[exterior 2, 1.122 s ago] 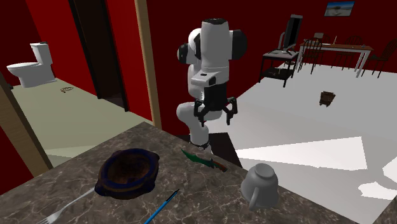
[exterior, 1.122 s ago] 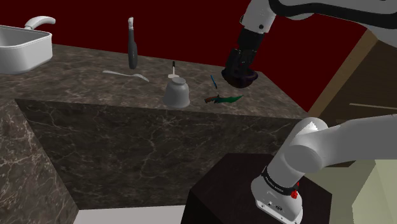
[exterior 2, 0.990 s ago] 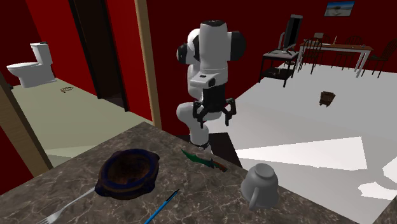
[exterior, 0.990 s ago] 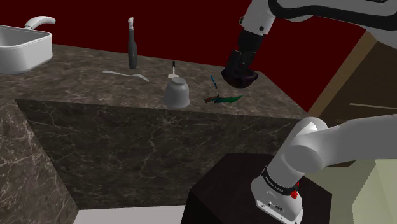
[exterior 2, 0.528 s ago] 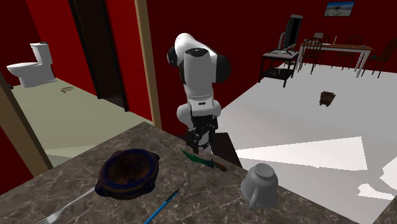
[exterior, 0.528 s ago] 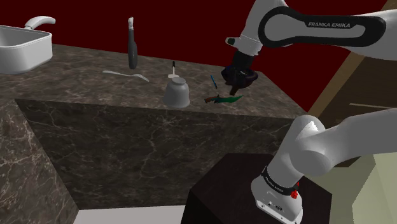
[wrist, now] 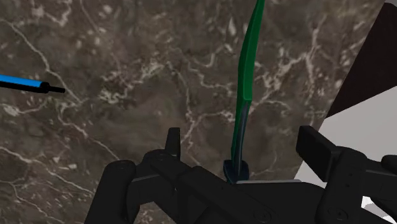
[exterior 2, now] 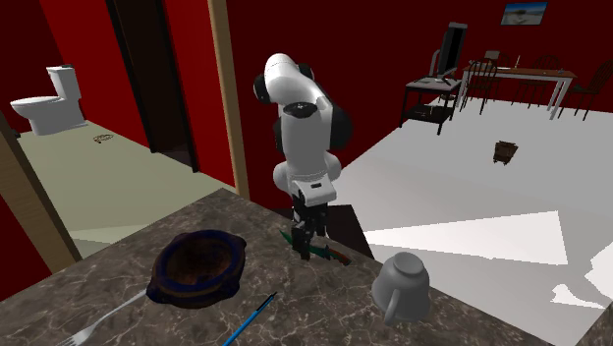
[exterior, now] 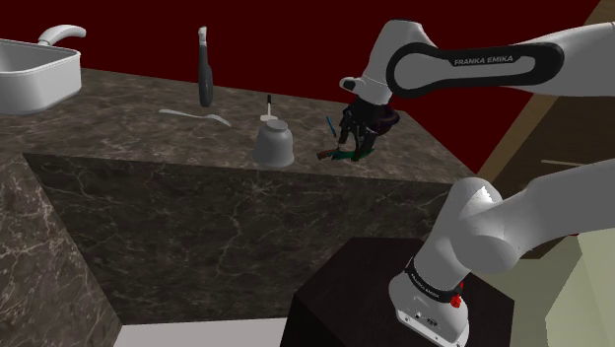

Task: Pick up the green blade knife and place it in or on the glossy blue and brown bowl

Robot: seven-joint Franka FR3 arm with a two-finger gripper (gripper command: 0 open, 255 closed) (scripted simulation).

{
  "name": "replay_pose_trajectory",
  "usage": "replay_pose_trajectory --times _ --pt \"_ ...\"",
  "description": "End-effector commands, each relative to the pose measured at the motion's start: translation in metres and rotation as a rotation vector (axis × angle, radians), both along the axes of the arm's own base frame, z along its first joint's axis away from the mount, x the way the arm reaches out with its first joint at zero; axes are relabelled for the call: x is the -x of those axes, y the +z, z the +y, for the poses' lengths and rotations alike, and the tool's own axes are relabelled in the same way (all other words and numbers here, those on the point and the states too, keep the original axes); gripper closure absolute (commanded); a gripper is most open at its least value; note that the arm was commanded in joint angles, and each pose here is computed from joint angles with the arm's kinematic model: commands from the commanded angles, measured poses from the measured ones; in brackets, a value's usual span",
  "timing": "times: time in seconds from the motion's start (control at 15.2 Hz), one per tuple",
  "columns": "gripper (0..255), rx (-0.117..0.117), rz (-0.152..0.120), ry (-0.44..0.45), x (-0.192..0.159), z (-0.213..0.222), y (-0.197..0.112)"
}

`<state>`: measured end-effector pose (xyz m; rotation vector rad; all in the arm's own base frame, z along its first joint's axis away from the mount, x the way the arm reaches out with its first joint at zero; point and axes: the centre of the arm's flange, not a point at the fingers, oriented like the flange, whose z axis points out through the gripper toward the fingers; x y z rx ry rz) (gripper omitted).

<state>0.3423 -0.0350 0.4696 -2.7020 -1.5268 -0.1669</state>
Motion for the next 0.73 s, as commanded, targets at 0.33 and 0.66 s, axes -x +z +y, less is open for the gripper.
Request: replay_pose_trajectory --times 0.33,0.66 --pt "0 0.0 -0.001 0.001 0.0002 0.0006 -0.0082" --pt "255 0.0 -0.001 0.001 0.0003 0.0006 -0.0082"
